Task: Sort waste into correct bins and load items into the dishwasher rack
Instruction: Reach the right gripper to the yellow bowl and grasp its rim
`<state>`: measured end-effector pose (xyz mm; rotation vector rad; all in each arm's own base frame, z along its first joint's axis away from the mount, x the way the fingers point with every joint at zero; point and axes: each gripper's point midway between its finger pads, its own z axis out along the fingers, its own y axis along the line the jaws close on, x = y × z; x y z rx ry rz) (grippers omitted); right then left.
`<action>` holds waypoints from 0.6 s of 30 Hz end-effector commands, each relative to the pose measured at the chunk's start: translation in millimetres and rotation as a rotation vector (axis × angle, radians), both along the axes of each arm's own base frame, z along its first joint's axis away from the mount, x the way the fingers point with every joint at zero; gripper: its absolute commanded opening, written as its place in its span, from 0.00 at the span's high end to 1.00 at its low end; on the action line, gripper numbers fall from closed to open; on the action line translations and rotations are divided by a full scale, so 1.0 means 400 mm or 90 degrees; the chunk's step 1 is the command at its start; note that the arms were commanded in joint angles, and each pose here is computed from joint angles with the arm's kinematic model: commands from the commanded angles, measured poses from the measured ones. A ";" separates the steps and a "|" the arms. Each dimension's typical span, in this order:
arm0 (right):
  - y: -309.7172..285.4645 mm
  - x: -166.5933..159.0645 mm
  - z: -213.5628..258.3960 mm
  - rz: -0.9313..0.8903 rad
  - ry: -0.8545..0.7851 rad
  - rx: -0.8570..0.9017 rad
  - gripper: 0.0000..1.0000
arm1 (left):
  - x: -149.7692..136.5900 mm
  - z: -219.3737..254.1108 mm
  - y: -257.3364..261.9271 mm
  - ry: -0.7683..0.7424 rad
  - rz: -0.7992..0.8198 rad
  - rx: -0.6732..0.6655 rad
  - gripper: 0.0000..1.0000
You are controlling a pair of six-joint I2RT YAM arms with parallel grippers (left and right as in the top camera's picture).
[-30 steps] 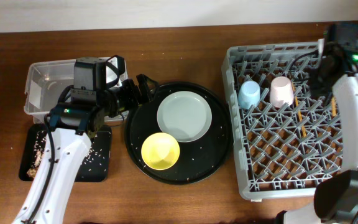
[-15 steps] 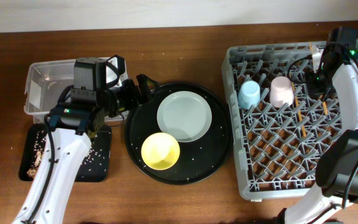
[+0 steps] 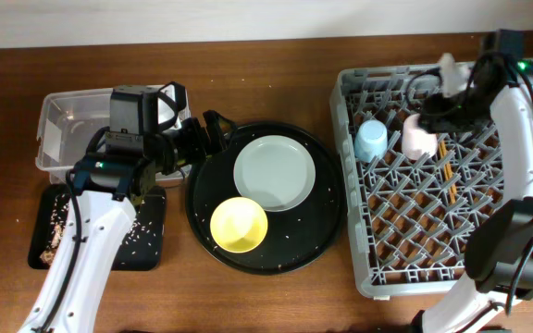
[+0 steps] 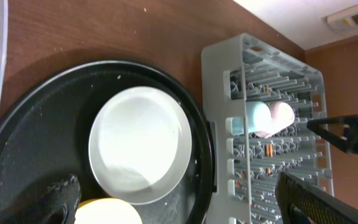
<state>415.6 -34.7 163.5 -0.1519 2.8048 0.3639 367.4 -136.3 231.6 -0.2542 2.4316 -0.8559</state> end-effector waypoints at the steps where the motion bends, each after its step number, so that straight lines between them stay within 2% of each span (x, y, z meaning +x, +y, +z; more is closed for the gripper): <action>1: 0.236 -0.034 0.139 0.106 -0.038 0.219 0.53 | 0.000 0.004 0.001 -0.008 -0.004 0.004 0.01; 2: 0.278 -0.062 0.137 0.126 -0.009 0.231 0.53 | 0.000 0.004 0.002 -0.007 -0.004 0.004 0.01; 4: 0.343 -0.109 0.132 0.157 0.040 0.241 0.61 | 0.000 0.004 0.002 -0.008 -0.004 0.004 0.01; 7: 0.439 -0.165 0.128 0.182 0.102 0.248 0.62 | 0.000 0.004 0.002 -0.007 -0.004 0.004 0.01; 11: 0.561 -0.212 0.113 0.225 0.134 0.229 0.61 | 0.004 0.011 -0.001 -0.009 -0.002 -0.008 0.01; 14: 0.601 -0.237 0.051 0.197 0.162 0.134 0.60 | 0.018 0.002 0.079 0.004 0.054 -0.002 0.01; 18: 0.678 -0.284 -0.020 0.193 0.167 0.046 0.56 | 0.022 -0.022 0.268 0.046 0.182 -0.001 0.01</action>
